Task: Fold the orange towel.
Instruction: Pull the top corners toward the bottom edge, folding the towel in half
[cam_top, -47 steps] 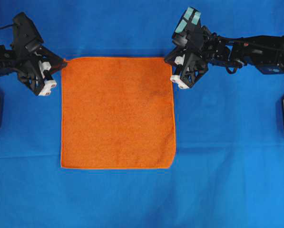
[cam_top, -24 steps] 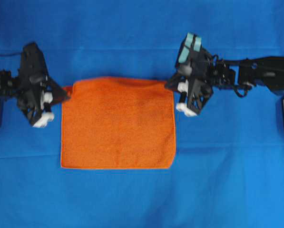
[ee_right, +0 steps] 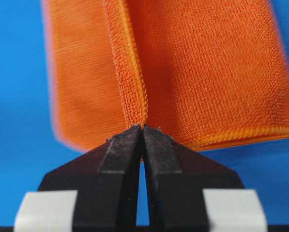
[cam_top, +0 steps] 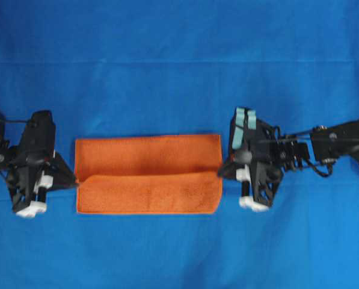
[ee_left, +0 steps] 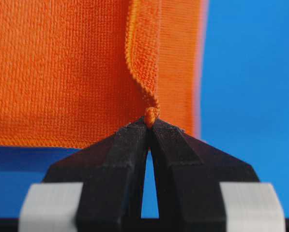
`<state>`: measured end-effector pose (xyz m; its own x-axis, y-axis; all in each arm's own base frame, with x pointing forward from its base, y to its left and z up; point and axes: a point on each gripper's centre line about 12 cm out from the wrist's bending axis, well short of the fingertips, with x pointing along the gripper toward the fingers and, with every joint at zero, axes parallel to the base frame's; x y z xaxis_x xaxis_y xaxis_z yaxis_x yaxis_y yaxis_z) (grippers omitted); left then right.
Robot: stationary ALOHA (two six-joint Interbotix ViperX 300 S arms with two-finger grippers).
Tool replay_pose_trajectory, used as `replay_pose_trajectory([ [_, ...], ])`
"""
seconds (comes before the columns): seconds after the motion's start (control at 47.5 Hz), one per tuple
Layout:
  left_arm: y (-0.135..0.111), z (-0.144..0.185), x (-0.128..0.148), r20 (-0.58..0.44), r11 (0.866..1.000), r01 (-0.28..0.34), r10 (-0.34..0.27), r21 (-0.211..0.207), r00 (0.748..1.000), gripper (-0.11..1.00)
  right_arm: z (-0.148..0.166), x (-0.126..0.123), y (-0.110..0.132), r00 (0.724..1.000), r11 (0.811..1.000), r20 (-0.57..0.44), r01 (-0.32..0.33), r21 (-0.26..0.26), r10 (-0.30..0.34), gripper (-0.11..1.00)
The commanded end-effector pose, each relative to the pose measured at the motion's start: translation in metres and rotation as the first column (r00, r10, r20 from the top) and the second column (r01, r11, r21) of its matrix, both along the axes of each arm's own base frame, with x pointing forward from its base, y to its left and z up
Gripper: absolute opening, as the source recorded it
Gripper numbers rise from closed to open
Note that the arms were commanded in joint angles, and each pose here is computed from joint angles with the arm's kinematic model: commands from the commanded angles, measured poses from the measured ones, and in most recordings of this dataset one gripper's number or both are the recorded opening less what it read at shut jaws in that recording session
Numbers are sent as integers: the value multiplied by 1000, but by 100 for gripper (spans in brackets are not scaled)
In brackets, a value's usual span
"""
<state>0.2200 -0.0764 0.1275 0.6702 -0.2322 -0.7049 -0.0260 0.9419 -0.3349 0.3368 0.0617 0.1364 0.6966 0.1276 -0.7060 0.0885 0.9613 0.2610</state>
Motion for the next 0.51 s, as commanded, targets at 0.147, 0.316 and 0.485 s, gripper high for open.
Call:
replay_pose_trajectory([
  [0.147, -20, 5, 6, 6, 999, 47, -47, -25, 999, 1, 9, 0, 15, 1000, 999, 28, -8, 42, 7, 1],
  [0.316, -23, 1, 7, -13, 998, 56, -56, -17, 998, 1, 7, 1, 15, 1000, 999, 23, -9, 41, 8, 1],
  [0.485, -24, -3, 9, -27, 998, 56, -56, -12, 998, 1, 3, 3, 17, 1000, 999, 23, -12, 43, 11, 1],
])
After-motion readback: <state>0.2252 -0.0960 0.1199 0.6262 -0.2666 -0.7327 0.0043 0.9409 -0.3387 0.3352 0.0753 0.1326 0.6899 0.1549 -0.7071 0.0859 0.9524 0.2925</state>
